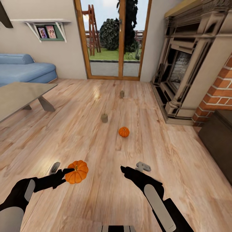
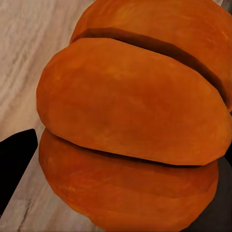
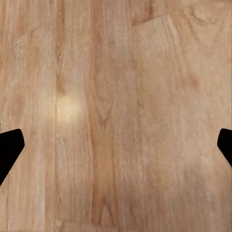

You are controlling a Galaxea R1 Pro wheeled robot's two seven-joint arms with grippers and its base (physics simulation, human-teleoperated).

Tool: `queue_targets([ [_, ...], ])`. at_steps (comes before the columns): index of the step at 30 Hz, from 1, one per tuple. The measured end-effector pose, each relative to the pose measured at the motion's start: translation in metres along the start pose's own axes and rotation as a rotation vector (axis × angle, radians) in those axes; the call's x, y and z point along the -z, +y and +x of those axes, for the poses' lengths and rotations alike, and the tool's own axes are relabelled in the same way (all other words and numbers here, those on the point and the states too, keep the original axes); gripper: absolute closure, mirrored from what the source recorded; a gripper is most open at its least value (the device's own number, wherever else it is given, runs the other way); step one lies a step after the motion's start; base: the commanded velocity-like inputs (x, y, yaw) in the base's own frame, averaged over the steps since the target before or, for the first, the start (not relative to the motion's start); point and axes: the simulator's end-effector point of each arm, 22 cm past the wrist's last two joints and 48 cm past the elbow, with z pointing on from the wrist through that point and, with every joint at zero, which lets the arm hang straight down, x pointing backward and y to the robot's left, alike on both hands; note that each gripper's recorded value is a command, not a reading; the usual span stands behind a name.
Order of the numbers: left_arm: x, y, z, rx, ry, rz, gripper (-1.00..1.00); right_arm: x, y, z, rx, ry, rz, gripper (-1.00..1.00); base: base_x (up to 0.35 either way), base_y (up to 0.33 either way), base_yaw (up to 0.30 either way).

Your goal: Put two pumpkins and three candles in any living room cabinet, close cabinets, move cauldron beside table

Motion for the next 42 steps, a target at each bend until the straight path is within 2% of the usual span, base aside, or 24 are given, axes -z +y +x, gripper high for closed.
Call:
queue_targets([
  [11,0.0,0.0,0.0,-0.002,0.0,-0.002,1.0,0.0,0.011,-0.002,-0.004,-0.005,-0.061,-1.0,0.32,-0.003,0.0],
  [14,0.0,0.0,0.0,-0.001,0.001,-0.002,1.0,0.0,0.009,-0.004,-0.005,-0.006,-0.065,-1.0,0.324,0.0,0.0],
  [17,0.0,0.0,0.0,-0.001,0.001,-0.002,1.0,0.002,0.003,-0.015,-0.025,-0.024,-0.1,-1.0,0.325,0.0,0.0],
  [20,0.0,0.0,0.0,-0.001,0.001,-0.002,1.0,0.008,-0.006,-0.046,-0.076,-0.079,-0.202,-1.0,0.325,0.0,0.0],
  [23,0.0,0.0,0.0,-0.001,0.001,-0.002,1.0,0.024,-0.012,-0.082,-0.128,-0.151,-0.353,-1.0,0.325,0.0,0.0],
  [27,0.0,0.001,0.001,0.0,0.002,-0.002,1.0,0.028,-0.021,-0.089,-0.173,-0.157,-0.44,-1.0,0.325,0.0,0.0],
  [33,0.0,0.0,0.0,0.001,0.0,0.0,1.0,0.019,-0.04,-0.08,-0.221,-0.135,-0.425,-1.0,0.325,0.018,0.0],
  [37,0.003,0.002,-0.002,0.006,0.001,-0.002,1.0,0.002,-0.058,-0.051,-0.26,-0.054,-0.385,-1.0,0.325,0.078,0.0],
  [42,0.016,0.005,-0.008,0.025,0.007,0.003,1.0,-0.004,-0.063,-0.038,-0.273,-0.012,-0.37,-1.0,0.325,0.066,0.0],
])
